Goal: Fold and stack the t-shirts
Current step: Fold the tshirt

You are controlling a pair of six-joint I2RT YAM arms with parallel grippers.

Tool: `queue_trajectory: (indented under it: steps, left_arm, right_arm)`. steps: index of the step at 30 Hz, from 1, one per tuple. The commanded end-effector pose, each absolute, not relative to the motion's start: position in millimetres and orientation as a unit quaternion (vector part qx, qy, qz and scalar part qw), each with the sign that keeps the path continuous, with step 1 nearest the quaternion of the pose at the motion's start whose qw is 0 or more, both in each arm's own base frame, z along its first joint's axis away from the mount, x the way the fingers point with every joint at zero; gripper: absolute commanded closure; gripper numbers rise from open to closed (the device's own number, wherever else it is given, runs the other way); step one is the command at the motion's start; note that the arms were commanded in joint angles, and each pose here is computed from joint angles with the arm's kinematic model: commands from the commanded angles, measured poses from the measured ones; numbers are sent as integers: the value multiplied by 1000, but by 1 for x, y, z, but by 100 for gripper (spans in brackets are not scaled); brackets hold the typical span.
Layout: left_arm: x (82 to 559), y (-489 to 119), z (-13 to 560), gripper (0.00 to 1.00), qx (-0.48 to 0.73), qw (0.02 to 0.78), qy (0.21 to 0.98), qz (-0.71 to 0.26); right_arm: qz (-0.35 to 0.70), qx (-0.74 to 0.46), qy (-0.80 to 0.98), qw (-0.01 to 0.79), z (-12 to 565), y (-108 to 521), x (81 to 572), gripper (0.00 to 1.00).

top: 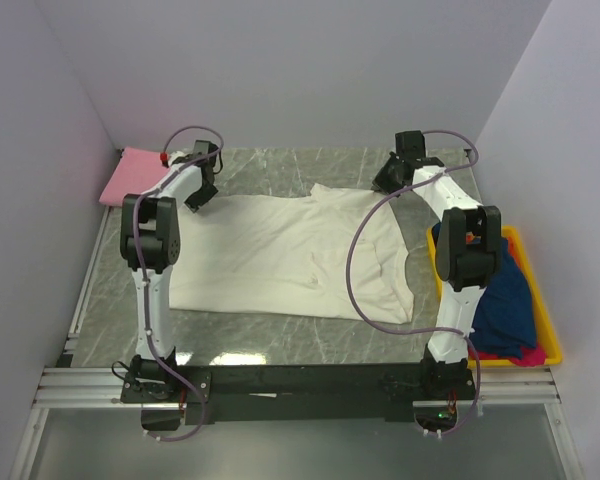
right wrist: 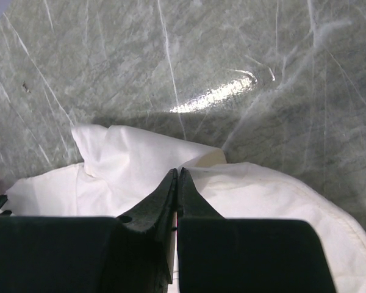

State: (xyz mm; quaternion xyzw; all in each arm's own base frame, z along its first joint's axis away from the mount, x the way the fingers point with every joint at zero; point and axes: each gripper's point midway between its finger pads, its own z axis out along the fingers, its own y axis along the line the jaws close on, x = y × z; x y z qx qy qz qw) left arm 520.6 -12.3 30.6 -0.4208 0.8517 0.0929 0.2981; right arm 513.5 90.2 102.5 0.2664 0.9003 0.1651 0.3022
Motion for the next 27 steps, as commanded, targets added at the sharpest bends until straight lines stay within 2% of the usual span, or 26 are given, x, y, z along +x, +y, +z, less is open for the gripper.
queue_trajectory:
  steps: [1,4,7,8,11,17,27]
  left_arm:
    - [521,-1,29,48,-435,297,840,127]
    - [519,-2,20,54,-439,291,840,127]
    - [517,-2,23,76,-443,295,837,125]
    - [520,-2,25,86,-442,302,836,119]
    - [520,-4,40,99,-441,319,833,103]
    - [524,-6,72,99,-442,357,821,54]
    - [516,2,106,99,-448,411,793,-30]
  right_arm:
    - [185,261,888,331,123,91,523,100]
    - [188,259,889,329,121,93,523,100]
    - [188,257,889,330,121,93,521,100]
    - [187,258,888,332,123,91,521,100]
    - [186,253,888,336,126,91,518,100]
    - [185,255,883,348,135,88,509,100]
    - [185,284,871,356,131,81,461,100]
